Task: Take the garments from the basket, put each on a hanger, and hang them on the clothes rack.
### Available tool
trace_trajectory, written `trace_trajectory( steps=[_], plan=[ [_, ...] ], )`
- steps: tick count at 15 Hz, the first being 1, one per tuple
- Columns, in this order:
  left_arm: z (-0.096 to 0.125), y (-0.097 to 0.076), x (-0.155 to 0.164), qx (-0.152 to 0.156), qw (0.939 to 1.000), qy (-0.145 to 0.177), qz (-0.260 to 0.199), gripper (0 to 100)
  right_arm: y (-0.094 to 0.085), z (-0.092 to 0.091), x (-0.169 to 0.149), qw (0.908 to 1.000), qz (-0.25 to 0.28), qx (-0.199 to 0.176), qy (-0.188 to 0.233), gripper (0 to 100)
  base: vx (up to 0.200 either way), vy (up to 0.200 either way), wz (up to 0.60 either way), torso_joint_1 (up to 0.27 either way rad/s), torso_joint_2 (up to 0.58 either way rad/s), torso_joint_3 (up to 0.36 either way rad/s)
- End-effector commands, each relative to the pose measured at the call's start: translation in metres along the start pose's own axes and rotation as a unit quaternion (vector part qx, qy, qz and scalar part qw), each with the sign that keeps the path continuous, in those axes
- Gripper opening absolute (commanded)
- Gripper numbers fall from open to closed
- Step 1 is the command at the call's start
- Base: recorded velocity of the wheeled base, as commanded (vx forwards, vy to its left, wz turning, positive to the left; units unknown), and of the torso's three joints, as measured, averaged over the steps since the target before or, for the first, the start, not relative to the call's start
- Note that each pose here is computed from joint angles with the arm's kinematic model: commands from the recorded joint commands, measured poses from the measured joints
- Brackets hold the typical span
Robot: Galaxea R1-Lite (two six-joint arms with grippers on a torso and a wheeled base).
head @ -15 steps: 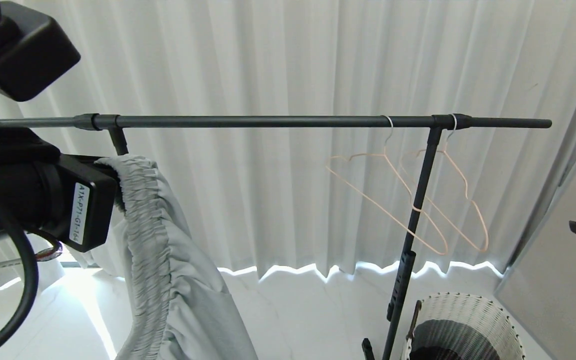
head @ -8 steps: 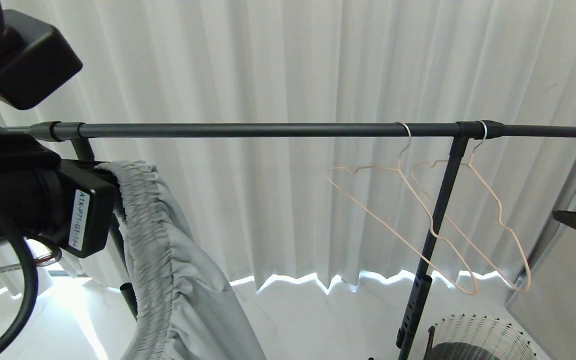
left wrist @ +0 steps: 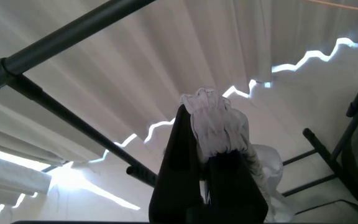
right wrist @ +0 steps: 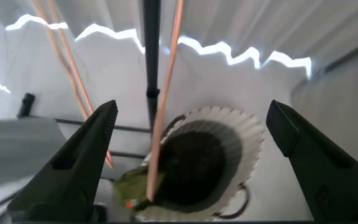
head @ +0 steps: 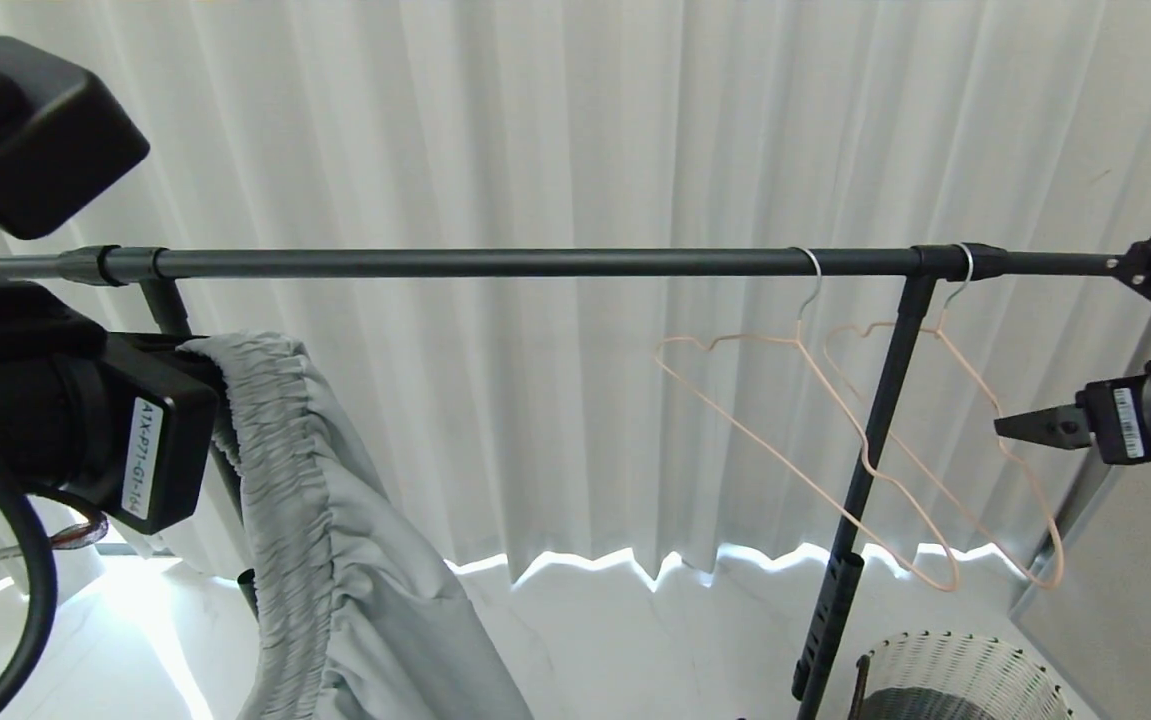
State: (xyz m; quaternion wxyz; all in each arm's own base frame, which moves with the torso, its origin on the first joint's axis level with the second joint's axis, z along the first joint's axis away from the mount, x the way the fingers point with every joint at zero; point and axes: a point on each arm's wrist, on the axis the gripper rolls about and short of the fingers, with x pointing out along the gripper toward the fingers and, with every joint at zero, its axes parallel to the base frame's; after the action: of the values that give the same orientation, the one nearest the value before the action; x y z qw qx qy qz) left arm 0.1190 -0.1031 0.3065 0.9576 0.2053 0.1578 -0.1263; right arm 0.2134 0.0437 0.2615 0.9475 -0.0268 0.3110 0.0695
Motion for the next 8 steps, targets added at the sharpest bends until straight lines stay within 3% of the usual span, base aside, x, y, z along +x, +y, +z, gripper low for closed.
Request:
trace_trajectory(
  steps=[1,3,8],
  plan=[
    [-0.002,0.001,-0.002,0.0,1.0,0.0,0.0,0,0.014,0.002,0.043,0.9983,-0.007,0.021,0.053,100,0.0,0.0,0.0,0.0,0.0,0.0],
    [-0.004,0.0,-0.001,0.001,1.0,0.003,0.001,0,0.015,0.0,0.059,0.9967,-0.014,0.035,0.072,100,0.0,0.0,0.0,0.0,0.0,0.0],
    [-0.004,0.0,-0.001,0.002,1.0,0.004,0.0,0,0.012,0.01,0.076,0.9957,-0.021,0.05,0.074,100,0.0,0.0,0.0,0.0,0.0,0.0]
  ],
)
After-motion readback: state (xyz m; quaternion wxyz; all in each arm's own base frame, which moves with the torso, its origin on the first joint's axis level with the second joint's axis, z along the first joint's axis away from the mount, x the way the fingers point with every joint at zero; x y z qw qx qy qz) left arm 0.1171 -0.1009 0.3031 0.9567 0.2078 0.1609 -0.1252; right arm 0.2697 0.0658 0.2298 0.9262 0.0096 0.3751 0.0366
